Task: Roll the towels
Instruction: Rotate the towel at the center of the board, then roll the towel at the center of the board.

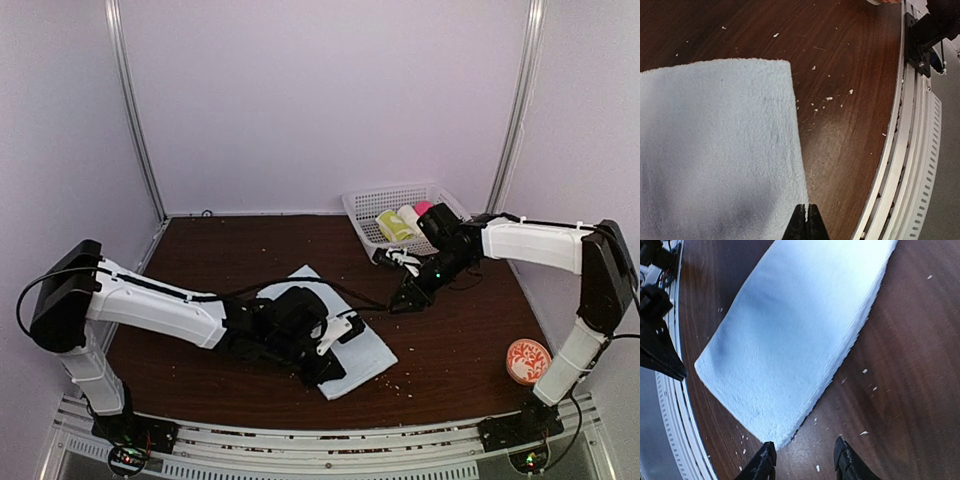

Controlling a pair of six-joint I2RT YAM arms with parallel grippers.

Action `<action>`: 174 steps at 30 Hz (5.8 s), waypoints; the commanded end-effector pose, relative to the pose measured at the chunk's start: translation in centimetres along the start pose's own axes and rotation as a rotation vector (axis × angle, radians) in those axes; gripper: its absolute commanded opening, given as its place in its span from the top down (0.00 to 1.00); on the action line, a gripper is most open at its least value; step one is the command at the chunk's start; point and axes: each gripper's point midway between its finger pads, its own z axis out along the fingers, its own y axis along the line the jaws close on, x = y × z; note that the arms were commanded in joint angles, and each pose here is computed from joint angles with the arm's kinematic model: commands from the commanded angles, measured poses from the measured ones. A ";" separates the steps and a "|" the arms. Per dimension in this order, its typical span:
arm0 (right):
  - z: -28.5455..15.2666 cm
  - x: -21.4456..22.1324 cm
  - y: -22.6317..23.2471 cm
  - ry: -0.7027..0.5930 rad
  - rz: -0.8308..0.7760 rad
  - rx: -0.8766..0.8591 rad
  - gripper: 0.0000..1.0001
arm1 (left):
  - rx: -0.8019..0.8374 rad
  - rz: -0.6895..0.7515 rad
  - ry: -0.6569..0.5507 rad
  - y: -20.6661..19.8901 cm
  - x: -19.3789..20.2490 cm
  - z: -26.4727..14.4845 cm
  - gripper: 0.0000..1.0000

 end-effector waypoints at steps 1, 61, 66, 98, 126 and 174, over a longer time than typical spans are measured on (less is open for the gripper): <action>1.7 5.6 3.3 0.146 -0.040 -0.109 0.60 | 0.045 0.041 0.023 -1.7 1.1 2.7 1.00; 0.3 3.7 1.1 0.003 -0.003 -0.025 0.66 | -0.344 -0.261 -0.137 21.2 -8.7 7.1 1.00; 0.5 3.8 0.9 0.016 -0.004 -0.022 0.66 | -0.355 -0.242 -0.146 22.1 -9.7 7.6 1.00; 1.2 4.9 1.4 0.054 -0.007 -0.063 0.63 | -0.135 0.456 0.220 0.5 5.6 0.1 0.51; -3.6 4.6 7.7 -0.032 -0.246 -0.136 0.57 | 0.039 0.389 0.200 0.2 5.2 3.4 1.00; 8.3 8.1 12.6 0.178 -0.573 -0.041 0.93 | 0.559 -0.121 0.184 0.5 4.5 3.6 1.00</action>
